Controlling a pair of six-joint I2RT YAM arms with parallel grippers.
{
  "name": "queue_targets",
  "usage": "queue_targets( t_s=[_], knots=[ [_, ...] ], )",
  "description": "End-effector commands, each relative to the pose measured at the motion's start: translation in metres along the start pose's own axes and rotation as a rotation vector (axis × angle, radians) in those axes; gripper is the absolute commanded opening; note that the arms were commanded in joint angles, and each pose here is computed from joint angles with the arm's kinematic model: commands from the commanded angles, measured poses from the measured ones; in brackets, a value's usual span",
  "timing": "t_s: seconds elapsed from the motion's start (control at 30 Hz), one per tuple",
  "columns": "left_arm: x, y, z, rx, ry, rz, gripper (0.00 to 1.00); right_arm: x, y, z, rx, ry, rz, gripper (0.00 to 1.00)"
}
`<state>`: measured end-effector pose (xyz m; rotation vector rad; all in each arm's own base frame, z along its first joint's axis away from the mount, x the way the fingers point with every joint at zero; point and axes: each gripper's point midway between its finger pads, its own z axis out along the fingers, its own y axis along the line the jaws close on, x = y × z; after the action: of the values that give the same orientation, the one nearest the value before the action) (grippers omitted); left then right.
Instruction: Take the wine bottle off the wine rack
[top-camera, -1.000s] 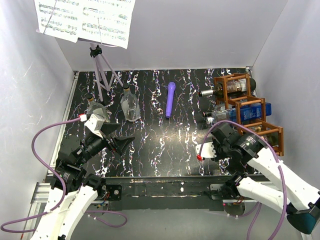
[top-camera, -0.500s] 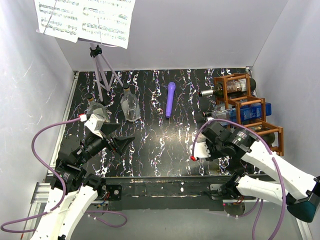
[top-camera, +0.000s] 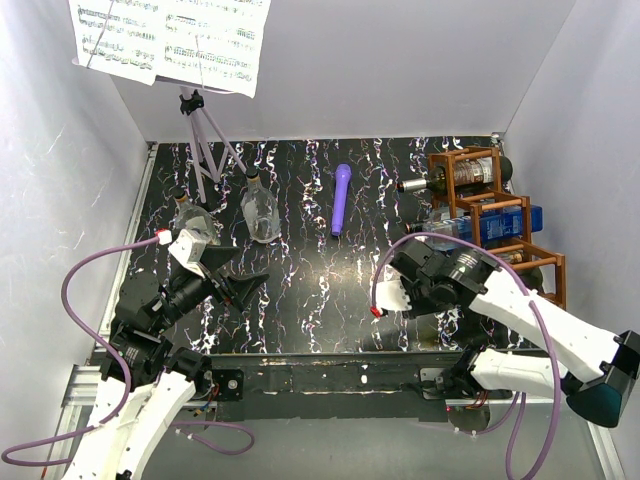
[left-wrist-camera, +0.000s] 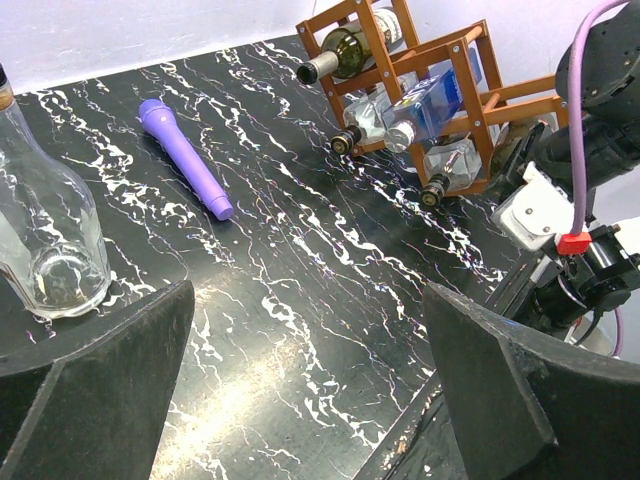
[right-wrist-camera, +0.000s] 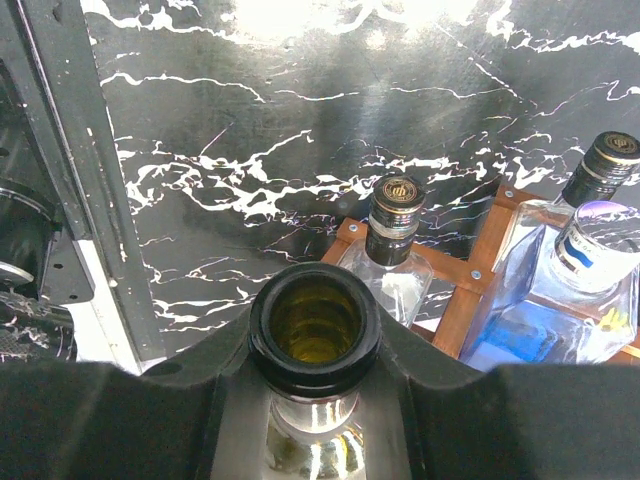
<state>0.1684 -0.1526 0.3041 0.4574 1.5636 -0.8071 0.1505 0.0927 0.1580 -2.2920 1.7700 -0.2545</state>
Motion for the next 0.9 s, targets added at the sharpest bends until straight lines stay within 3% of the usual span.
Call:
queue_targets(
  t_s=[0.0, 0.87],
  knots=[
    [-0.007, 0.000, -0.002, -0.009, -0.022, 0.020, 0.98, -0.002, -0.019, -0.013, 0.067, 0.021, 0.033, 0.01],
    [-0.011, 0.000, -0.007, -0.021, -0.045, 0.031, 0.98, -0.024, -0.036, 0.006, 0.044, 0.125, 0.103, 0.01]
  ],
)
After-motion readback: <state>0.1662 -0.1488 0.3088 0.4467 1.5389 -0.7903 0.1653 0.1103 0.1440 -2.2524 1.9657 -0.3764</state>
